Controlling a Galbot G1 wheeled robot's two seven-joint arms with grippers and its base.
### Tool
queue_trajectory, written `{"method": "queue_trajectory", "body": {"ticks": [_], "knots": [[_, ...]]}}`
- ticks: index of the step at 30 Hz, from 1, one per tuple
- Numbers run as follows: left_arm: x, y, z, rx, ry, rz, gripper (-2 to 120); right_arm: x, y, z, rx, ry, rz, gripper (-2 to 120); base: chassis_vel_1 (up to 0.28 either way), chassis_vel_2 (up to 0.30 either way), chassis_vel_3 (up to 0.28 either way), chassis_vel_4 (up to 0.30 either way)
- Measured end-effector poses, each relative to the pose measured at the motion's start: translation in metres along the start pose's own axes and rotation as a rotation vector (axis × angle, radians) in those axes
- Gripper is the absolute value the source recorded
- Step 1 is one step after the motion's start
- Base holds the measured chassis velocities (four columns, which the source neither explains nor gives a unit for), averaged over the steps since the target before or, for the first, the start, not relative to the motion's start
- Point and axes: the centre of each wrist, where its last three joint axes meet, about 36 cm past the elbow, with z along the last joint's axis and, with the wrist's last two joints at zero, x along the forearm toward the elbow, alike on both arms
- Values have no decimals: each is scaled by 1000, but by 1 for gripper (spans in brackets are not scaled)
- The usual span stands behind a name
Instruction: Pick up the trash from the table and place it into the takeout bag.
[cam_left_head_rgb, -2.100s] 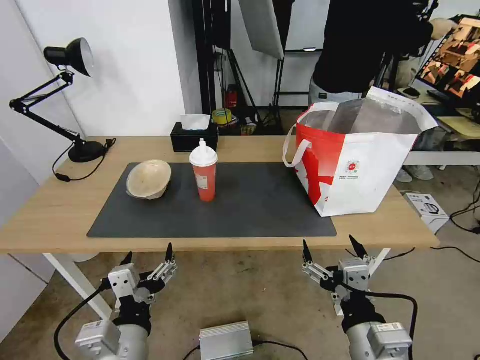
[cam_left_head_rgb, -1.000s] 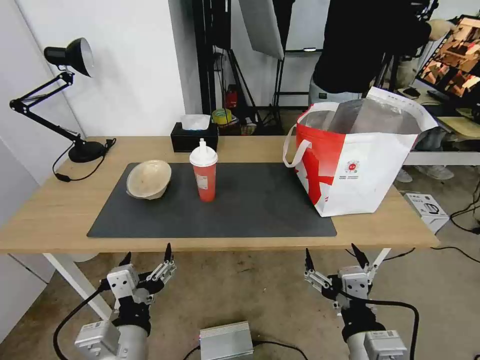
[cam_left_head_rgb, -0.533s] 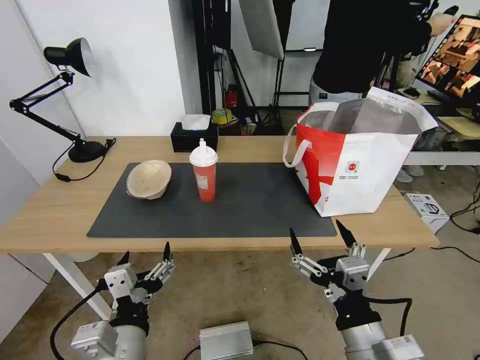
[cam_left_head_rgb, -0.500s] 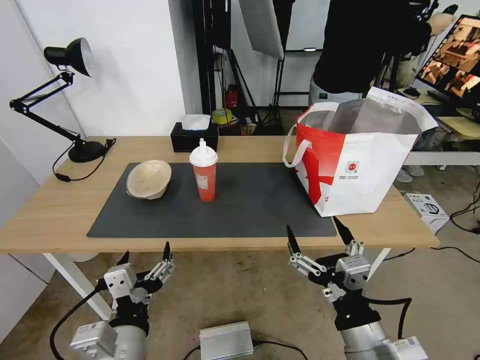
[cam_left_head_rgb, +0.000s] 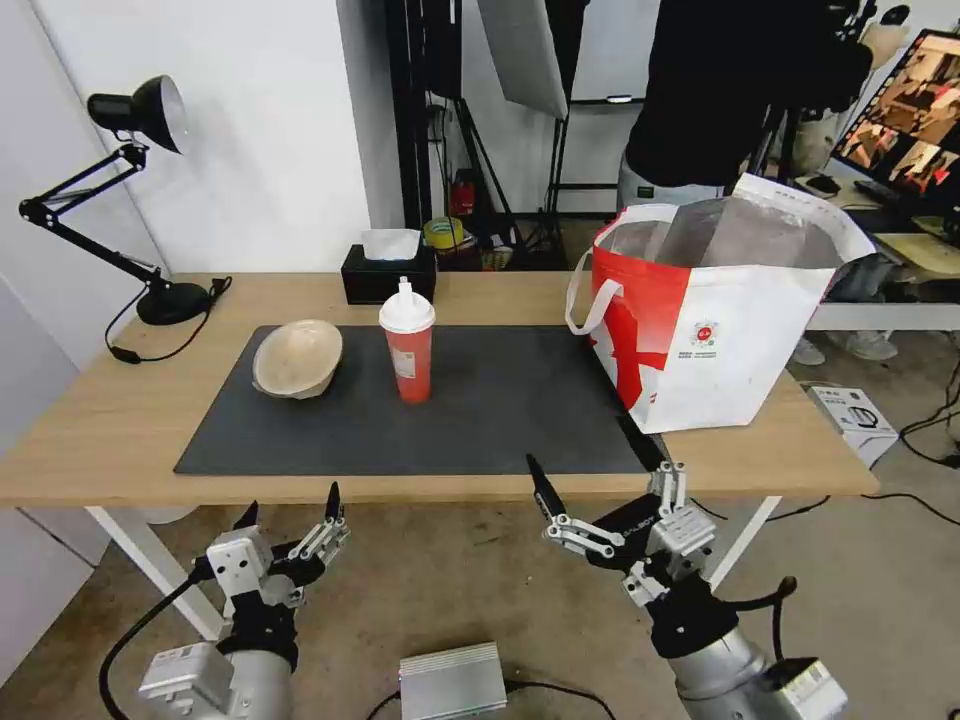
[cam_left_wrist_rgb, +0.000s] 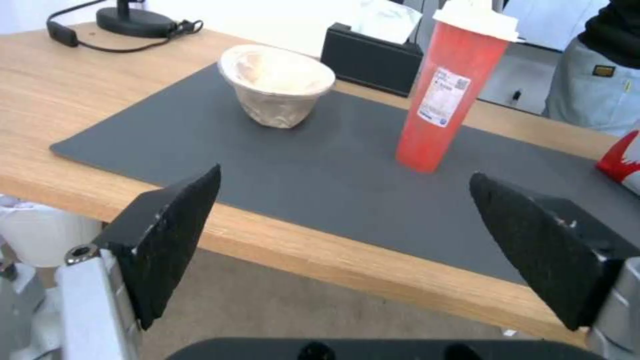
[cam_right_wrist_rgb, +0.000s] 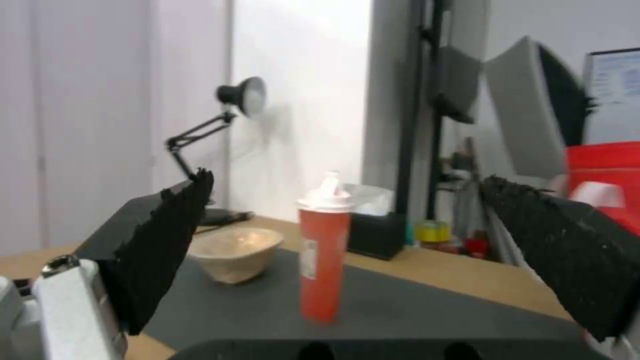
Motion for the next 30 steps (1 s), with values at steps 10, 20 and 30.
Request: {"method": "queue_trajectory", "body": {"ticks": [10,20,30], "knots": [[-2,-1,6,-2,13,7,100,-26,-20,-5,7,-4,-102,100,0,0,0,0],[-4,-4,10,1,17,17,100,-47,-41,-13,68,4,-153,100,0,0,0,0],[-3,1,6,-11,4,18,100,-54,-52,-23,69,112,-169,100,0,0,0,0]]}}
